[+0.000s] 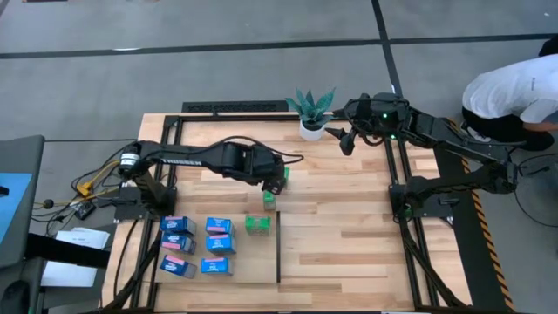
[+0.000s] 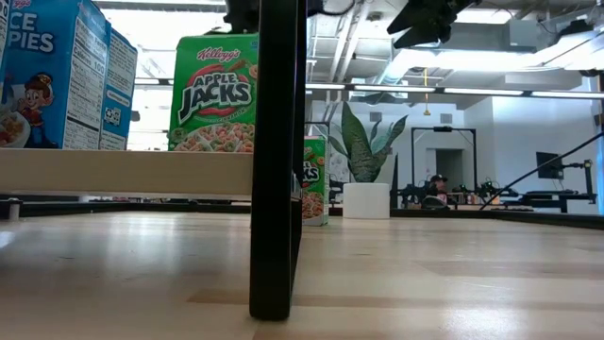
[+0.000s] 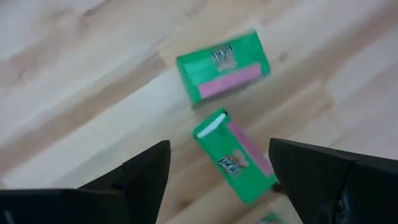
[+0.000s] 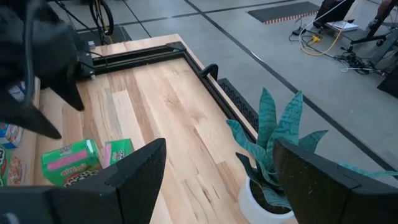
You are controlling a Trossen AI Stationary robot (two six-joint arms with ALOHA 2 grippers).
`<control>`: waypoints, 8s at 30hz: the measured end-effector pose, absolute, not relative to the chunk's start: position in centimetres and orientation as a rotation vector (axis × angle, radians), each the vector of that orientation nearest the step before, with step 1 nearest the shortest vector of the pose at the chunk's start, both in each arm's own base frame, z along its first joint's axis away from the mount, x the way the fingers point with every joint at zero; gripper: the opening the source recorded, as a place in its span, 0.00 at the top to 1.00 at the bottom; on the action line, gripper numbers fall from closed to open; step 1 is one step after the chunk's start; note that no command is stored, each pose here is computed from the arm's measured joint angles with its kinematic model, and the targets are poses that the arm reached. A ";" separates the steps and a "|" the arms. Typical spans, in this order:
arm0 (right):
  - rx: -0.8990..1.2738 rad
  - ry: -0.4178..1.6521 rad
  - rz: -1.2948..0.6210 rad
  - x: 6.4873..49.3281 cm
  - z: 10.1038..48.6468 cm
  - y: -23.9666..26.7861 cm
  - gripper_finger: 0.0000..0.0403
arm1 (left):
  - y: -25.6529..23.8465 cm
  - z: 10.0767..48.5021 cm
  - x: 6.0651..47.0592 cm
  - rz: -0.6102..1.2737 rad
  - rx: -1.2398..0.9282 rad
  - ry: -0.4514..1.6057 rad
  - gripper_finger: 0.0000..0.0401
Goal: Stack cereal on shelf
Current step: Put the bottom green cereal box on the shelf aligned with the other green cereal box
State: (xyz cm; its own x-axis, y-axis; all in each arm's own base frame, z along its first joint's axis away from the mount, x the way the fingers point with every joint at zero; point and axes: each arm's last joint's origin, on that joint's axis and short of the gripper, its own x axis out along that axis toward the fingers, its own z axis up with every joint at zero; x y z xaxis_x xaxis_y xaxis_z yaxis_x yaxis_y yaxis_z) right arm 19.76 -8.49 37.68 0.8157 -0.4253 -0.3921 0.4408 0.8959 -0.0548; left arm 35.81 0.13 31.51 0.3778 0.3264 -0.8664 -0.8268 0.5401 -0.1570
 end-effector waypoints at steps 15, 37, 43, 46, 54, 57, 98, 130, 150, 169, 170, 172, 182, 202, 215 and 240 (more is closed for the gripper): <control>0.031 0.413 -0.460 19.8 37.7 -8.5 0.21 | -0.7 30.5 35.6 -0.136 0.411 1.216 0.35; 0.036 0.439 -0.459 19.7 37.4 -8.5 0.21 | 0.1 27.9 36.3 -0.598 1.149 1.079 0.34; 0.037 0.439 -0.459 19.7 37.4 -8.5 0.21 | 0.3 27.9 36.4 -0.644 1.149 1.037 0.34; 0.043 0.438 -0.461 19.7 37.4 -8.5 0.21 | 0.6 27.9 36.4 -0.669 1.124 1.016 0.34; 0.044 0.438 -0.461 19.7 37.4 -8.4 0.21 | 1.3 27.0 36.8 -0.685 1.095 1.006 0.34; 0.044 0.438 -0.461 19.7 37.4 -8.4 0.21 | 1.3 26.1 37.0 -0.695 1.121 1.005 0.34; 0.045 0.443 -0.461 19.6 37.4 -8.4 0.21 | -0.7 26.7 37.3 -0.494 0.945 1.219 0.62; 0.037 0.445 -0.458 19.6 37.4 -8.4 0.21 | -6.7 44.5 31.4 -0.065 0.226 1.045 0.62; 0.063 0.446 -0.464 19.6 37.3 -8.4 0.21 | -16.1 40.3 31.1 -0.003 -0.037 1.177 0.62; 0.045 0.450 -0.458 19.6 37.3 -8.4 0.21 | -16.5 37.2 31.4 -0.019 0.107 1.267 0.62; 0.045 0.450 -0.458 19.6 37.3 -8.4 0.21 | -16.7 36.6 31.5 -0.044 0.131 1.288 0.62; 0.045 0.450 -0.458 19.6 37.3 -8.4 0.21 | -16.9 35.5 31.8 -0.077 0.169 1.300 0.62; 0.046 0.450 -0.458 19.6 37.3 -8.4 0.21 | -17.5 33.1 32.7 -0.057 0.214 1.250 0.62; 0.071 0.444 -0.465 19.6 37.3 -8.4 0.21 | -18.4 31.2 33.6 -0.039 0.183 1.176 0.62; 0.063 0.446 -0.464 19.6 37.3 -8.4 0.21 | -18.2 29.1 34.4 -0.070 0.163 1.247 0.62; 0.063 0.445 -0.464 19.6 37.3 -8.4 0.21 | -17.7 29.2 34.6 -0.067 0.126 1.256 0.44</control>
State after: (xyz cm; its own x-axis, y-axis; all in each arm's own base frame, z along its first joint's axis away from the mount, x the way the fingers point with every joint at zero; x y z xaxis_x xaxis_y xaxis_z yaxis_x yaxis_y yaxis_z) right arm 19.62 -8.43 37.33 0.8002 -0.4189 -0.4291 0.4461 0.8941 -0.0409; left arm 34.57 -17.69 29.18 0.3085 0.0188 -0.9510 0.1191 0.9912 0.0582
